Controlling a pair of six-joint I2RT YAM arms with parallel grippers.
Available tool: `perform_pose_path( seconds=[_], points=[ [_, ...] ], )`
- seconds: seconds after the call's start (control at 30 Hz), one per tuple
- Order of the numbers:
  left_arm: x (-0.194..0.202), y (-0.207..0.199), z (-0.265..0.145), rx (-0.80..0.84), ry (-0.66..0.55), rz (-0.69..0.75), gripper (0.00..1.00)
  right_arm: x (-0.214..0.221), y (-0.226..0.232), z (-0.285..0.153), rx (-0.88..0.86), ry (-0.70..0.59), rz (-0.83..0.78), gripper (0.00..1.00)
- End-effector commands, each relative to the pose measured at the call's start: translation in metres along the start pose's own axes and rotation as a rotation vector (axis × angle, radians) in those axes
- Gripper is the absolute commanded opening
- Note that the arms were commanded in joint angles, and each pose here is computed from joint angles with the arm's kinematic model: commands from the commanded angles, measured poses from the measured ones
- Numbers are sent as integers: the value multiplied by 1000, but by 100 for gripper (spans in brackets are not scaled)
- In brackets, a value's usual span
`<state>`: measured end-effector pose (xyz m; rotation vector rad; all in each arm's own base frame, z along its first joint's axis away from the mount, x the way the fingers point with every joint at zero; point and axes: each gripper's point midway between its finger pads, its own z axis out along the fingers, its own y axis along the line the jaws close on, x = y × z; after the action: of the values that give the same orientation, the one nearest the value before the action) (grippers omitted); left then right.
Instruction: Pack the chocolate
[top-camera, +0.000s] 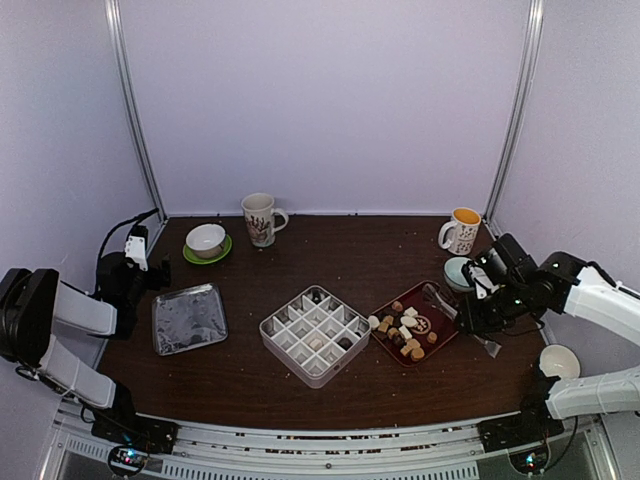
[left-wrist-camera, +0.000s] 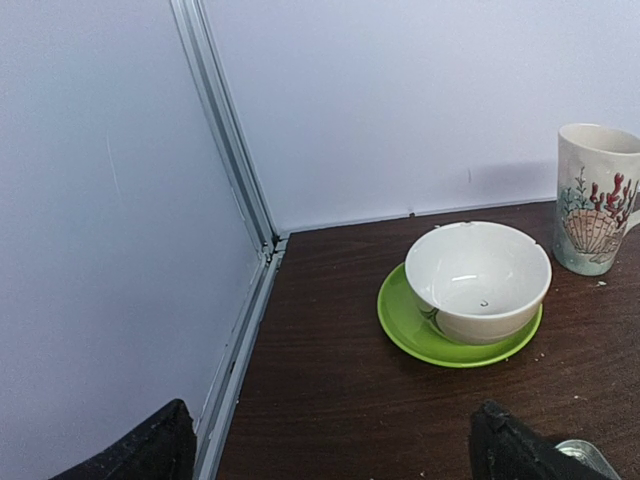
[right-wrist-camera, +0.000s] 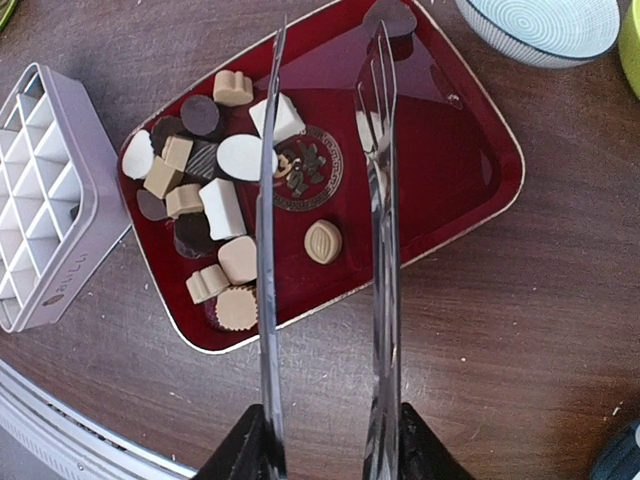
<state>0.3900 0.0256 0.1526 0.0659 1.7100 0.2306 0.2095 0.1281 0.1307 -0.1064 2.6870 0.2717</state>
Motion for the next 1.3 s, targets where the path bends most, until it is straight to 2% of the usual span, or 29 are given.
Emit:
perform_pose_path(
  seconds=[0.0, 0.23, 0.57, 0.67, 0.87, 1.27],
  points=[
    [-12, 3, -2, -3, -60, -2, 98, 10, 8, -2, -70, 22, -5, 41],
    [-20, -7, -10, 52, -120, 22, 98, 16, 11, 0, -88, 61, -15, 41],
    [-4, -9, -10, 58, -67, 24, 98, 24, 13, 5, -104, 89, -16, 42],
    [-14, -6, -5, 49, -86, 21, 98, 24, 16, 9, -103, 119, -29, 42],
    [-13, -1, -2, 21, -67, 9, 98, 11, 15, 10, -68, 100, -52, 42],
    [-11, 5, 0, -17, -50, -9, 98, 6, 8, 18, 8, 150, -126, 42]
  ],
)
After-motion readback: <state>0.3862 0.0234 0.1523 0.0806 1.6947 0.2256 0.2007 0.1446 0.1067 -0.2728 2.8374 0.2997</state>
